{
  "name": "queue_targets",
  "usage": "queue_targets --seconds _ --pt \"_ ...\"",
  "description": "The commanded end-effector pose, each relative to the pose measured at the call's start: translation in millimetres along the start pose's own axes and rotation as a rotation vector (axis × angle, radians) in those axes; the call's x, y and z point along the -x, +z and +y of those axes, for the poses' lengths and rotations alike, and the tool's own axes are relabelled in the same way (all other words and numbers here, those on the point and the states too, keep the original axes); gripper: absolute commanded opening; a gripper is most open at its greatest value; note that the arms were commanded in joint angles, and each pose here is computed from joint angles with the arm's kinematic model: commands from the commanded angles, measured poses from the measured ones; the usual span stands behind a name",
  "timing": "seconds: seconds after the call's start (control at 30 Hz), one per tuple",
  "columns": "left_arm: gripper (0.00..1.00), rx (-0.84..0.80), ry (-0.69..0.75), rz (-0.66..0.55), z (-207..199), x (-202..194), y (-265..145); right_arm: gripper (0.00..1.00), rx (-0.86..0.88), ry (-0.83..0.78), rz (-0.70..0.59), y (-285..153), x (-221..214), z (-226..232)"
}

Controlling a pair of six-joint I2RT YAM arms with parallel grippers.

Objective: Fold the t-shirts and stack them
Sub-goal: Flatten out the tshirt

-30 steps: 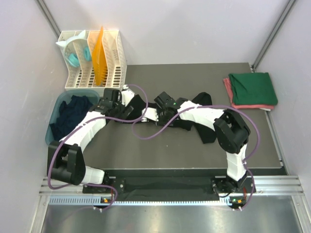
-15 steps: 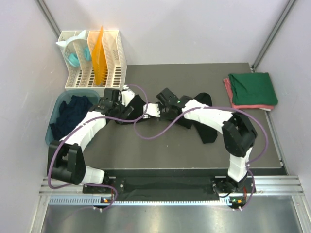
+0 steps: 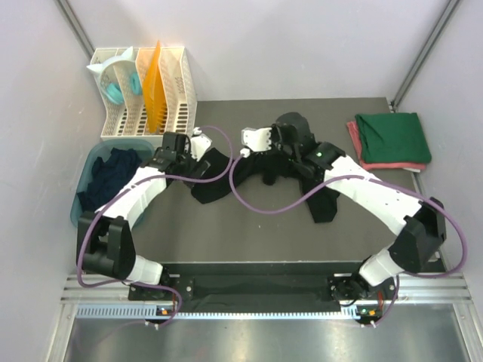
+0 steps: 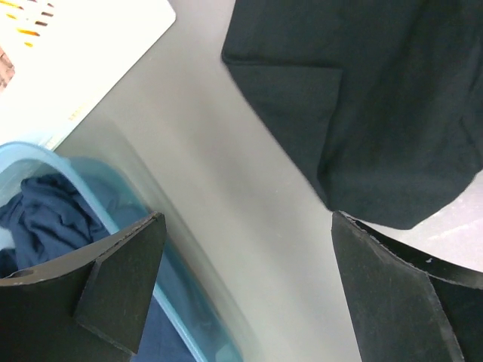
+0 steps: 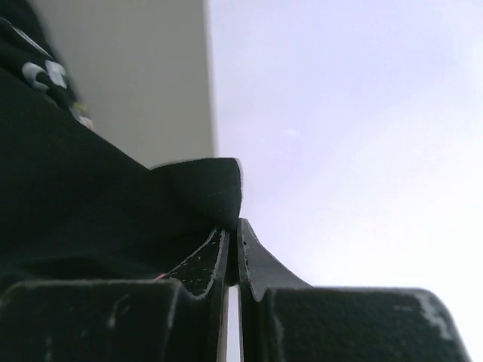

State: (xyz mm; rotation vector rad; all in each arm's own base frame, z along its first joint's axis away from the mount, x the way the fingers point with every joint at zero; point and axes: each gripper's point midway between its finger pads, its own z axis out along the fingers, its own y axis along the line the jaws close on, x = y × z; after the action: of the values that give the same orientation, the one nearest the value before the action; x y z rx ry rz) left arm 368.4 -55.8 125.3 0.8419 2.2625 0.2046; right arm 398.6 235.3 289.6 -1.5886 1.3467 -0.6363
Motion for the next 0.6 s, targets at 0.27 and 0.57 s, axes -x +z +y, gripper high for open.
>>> queue_targets --seconds 0.27,0.57 --pt "0.93 -0.198 0.039 -0.095 -28.6 31.3 -4.0 0.00 -0.627 -0.078 0.172 -61.9 -78.5 -141.7" --pt "0.92 -0.362 0.114 -0.106 -66.4 28.0 -10.9 0.00 -0.794 -0.054 0.325 -85.8 -130.3 -175.1"
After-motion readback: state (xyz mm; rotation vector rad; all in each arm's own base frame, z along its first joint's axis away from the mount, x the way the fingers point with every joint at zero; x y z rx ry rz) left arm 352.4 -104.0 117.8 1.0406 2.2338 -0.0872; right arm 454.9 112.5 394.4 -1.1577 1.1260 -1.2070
